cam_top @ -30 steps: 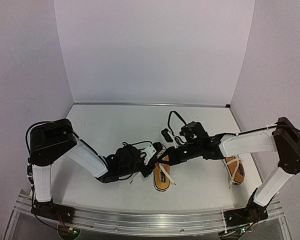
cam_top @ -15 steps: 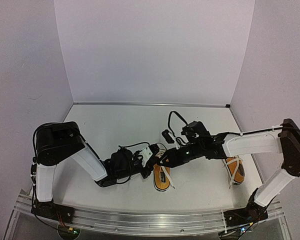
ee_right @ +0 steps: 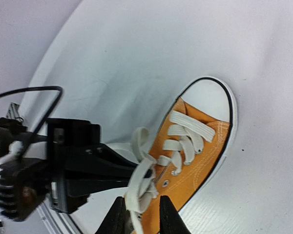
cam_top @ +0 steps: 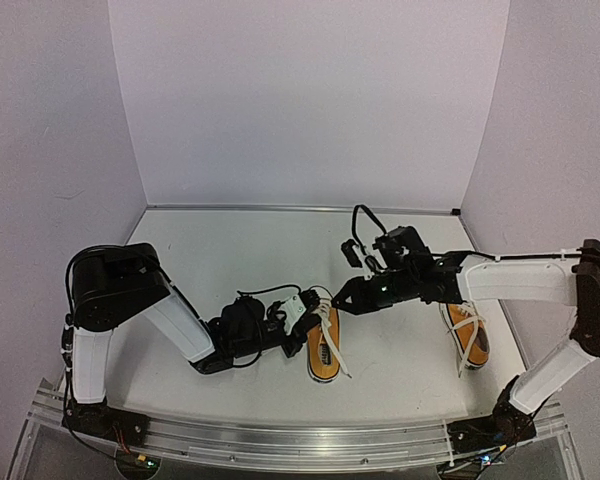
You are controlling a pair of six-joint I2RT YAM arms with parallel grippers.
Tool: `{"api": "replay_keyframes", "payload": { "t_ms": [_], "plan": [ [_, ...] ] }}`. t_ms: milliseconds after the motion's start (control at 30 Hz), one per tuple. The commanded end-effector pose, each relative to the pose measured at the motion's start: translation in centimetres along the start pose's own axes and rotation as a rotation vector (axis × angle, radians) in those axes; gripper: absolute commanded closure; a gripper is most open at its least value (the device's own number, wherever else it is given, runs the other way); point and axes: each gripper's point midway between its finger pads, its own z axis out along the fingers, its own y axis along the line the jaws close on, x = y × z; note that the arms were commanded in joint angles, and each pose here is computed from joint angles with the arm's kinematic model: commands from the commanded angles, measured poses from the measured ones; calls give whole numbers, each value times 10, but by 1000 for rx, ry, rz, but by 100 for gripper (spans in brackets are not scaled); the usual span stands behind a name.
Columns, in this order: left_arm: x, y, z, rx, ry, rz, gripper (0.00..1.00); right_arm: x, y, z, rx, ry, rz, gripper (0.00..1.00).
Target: Tie the shoes
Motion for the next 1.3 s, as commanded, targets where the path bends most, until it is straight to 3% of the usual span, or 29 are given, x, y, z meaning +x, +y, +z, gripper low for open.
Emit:
{"api": "replay_keyframes", "payload": {
  "t_ms": [0,500,1267],
  "plan": [
    [-7,-5,-1,29,-38,34,100,20,-22,18,86,94,30,81],
    [0,-13,4,49,3,121,100,27,-11,28,0,127,52,75],
    [2,-28,8,82,35,239,100,23,2,33,-72,127,67,76]
  ]
}}
